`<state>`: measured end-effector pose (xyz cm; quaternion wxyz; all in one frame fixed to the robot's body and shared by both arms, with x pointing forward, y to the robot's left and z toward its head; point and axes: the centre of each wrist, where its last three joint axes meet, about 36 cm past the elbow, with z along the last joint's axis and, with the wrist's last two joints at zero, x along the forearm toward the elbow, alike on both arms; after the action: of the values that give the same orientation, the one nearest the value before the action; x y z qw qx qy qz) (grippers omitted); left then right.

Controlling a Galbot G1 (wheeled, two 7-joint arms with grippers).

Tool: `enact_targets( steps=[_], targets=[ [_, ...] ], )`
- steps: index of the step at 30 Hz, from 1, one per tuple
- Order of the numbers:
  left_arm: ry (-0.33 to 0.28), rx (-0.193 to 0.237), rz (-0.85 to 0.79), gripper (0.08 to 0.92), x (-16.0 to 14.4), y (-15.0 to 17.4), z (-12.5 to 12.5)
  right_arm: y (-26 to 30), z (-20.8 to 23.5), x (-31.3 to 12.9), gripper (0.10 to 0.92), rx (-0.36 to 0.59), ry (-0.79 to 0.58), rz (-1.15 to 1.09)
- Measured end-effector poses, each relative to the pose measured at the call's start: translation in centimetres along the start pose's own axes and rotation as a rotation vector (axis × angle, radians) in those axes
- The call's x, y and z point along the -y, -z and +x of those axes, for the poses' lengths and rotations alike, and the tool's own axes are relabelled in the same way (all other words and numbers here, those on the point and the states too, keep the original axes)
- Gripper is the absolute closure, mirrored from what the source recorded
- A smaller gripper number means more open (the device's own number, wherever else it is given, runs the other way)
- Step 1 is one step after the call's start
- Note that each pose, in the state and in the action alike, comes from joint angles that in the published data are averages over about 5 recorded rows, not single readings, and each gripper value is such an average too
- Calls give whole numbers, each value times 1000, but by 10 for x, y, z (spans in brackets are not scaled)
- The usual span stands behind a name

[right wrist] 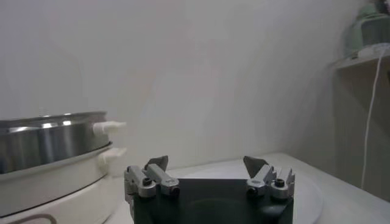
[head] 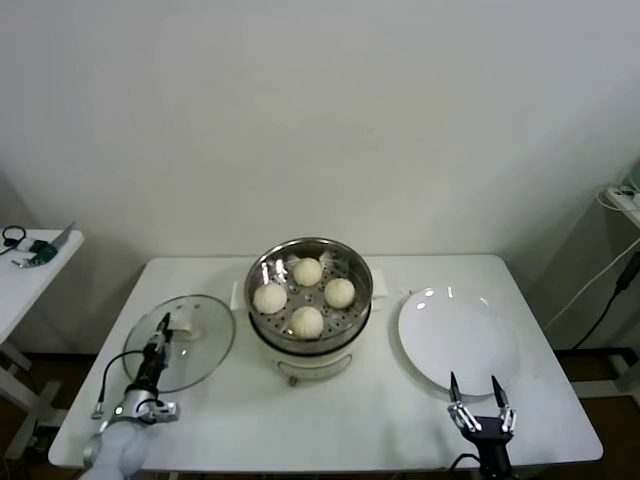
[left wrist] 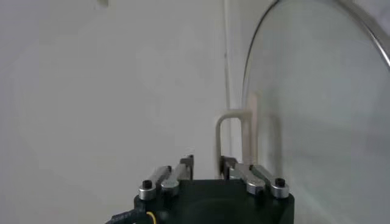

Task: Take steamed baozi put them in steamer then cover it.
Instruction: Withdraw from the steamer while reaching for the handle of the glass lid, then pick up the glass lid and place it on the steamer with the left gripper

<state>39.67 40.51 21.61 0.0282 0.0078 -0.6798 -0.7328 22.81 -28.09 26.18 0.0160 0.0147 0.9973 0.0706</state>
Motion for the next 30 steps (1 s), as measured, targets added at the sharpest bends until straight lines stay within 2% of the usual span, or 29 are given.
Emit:
enact_targets(
  steps=[7,10,15,20,25,30],
  targets=[
    [-5,3,1,821,3,2,-1,-1,1,-1,200,5,1,0],
    [-5,2,1,864,3,2,-1,-1,1,0,200,8,0,1],
    [0,-10,2,866,-2,-2,1,-1,1,-1,200,7,-2,2],
    [20,-38,16,866,-23,-8,1,-1,2,1,200,-4,-6,11],
    [33,-83,49,866,-62,-17,2,-1,3,4,200,-22,-15,36],
    [49,-125,80,866,-114,-23,0,-1,4,6,200,-34,-24,57]
  ],
)
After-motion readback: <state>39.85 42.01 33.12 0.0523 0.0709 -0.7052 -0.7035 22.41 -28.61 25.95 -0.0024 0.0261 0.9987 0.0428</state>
